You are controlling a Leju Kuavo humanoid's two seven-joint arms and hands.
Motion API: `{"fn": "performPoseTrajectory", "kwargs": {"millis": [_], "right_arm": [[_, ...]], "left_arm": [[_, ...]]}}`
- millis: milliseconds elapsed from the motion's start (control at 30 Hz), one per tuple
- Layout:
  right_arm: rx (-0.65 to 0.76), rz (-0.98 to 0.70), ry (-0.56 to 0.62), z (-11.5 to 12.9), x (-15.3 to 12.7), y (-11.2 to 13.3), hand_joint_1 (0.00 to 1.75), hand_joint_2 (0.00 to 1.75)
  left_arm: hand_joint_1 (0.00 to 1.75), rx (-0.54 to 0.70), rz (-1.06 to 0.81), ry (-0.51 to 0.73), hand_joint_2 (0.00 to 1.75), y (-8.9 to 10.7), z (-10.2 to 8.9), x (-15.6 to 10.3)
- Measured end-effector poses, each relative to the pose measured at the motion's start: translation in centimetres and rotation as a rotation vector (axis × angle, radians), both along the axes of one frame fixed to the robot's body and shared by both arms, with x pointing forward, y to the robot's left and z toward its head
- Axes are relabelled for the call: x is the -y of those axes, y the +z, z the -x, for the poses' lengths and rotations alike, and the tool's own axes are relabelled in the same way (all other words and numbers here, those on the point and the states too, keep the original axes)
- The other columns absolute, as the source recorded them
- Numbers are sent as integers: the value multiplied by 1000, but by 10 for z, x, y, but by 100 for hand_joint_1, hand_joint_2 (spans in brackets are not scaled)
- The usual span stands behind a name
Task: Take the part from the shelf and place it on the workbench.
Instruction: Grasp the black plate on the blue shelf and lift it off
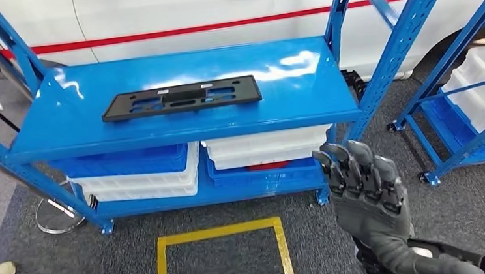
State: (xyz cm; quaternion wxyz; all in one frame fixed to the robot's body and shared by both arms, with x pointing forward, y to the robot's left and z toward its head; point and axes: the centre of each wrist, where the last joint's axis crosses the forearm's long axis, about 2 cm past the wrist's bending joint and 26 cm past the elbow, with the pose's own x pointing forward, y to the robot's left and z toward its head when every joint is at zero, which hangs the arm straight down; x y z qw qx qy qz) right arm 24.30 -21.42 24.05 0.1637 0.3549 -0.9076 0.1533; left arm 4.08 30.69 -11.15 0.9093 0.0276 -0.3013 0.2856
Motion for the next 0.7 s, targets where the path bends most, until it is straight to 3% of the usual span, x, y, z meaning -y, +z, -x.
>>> {"fn": "performPoseTrajectory", "kwargs": {"millis": [700], "right_arm": [[-8,78,12,-3,-16,-7,0,0]], "left_arm": [[0,12,10,0,0,1,-7,4]]}}
